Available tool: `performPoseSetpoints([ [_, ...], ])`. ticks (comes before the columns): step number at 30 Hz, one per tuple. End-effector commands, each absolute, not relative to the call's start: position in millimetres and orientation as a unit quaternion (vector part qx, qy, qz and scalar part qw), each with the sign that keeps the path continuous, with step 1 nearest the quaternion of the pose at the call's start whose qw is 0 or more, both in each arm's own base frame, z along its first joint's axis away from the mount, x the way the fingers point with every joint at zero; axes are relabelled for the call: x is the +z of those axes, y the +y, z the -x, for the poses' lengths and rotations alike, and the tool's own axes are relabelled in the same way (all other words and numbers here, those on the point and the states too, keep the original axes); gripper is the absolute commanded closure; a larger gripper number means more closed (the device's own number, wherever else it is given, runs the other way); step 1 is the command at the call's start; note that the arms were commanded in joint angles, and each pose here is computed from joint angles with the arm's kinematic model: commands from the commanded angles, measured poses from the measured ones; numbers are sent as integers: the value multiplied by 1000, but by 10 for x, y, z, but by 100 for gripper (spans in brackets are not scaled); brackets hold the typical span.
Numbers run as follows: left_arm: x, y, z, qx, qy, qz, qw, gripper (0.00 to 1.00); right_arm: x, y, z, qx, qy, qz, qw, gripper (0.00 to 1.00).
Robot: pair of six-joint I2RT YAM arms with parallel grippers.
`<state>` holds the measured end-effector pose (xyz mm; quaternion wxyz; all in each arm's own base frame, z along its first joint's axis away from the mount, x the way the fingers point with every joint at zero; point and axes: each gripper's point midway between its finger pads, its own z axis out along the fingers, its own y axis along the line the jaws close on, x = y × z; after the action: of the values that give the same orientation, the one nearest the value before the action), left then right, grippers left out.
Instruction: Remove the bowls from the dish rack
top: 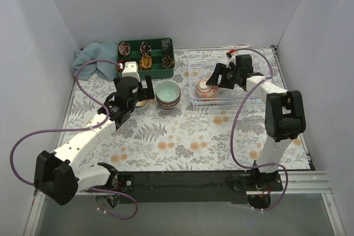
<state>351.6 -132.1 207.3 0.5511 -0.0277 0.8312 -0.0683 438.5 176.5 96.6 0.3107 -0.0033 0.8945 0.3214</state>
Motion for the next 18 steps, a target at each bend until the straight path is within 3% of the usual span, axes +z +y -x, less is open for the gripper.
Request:
performPoseSetpoints([
  [1,2170,-1287,-3501,-71,822,28,565,2,1549,1734,-4530,283,866,69,406,89],
  [18,2165,-1214,-3524,-63,822,45,565,2,2342,1829,-4385,115,820,197,525,93],
])
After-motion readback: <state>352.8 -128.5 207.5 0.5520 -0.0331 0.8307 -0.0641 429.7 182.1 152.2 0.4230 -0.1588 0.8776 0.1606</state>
